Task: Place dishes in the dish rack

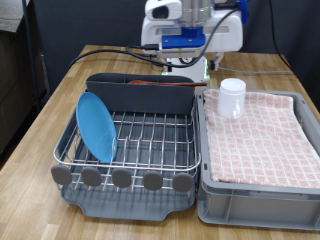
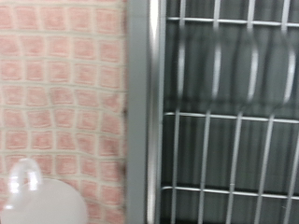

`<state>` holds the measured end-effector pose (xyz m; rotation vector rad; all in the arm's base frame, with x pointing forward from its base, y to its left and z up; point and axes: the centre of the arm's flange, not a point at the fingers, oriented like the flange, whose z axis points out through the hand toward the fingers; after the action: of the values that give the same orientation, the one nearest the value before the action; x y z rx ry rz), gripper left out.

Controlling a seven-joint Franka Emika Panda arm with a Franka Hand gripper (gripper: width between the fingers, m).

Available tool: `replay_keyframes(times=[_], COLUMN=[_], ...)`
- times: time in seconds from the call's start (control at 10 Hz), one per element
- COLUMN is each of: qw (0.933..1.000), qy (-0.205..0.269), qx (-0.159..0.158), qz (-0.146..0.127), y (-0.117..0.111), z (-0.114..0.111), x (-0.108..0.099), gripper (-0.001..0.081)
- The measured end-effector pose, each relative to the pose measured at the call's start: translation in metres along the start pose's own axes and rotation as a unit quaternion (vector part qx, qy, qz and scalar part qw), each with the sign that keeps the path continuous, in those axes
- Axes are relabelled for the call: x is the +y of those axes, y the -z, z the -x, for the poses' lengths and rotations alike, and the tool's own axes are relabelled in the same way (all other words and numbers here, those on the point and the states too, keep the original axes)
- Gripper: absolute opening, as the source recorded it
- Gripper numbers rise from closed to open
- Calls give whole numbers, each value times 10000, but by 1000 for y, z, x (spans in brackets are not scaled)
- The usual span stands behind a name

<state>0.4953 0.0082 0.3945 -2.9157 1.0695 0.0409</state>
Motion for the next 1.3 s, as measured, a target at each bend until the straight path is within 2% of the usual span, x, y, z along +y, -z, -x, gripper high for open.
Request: replay_keyframes(times=[0.1, 0.2, 0.5, 0.8, 1.3], qw=[9999, 9998, 9996, 9980, 9973], qy=[84, 87, 247, 545, 639], qx=[49, 118, -77, -217, -277], qz=[-33, -97, 92, 254, 250], y=[1, 3, -2, -5, -8], z=[14, 22, 28, 58, 107], x=[-9, -8, -12, -38, -75], gripper=[802, 802, 802, 802, 802])
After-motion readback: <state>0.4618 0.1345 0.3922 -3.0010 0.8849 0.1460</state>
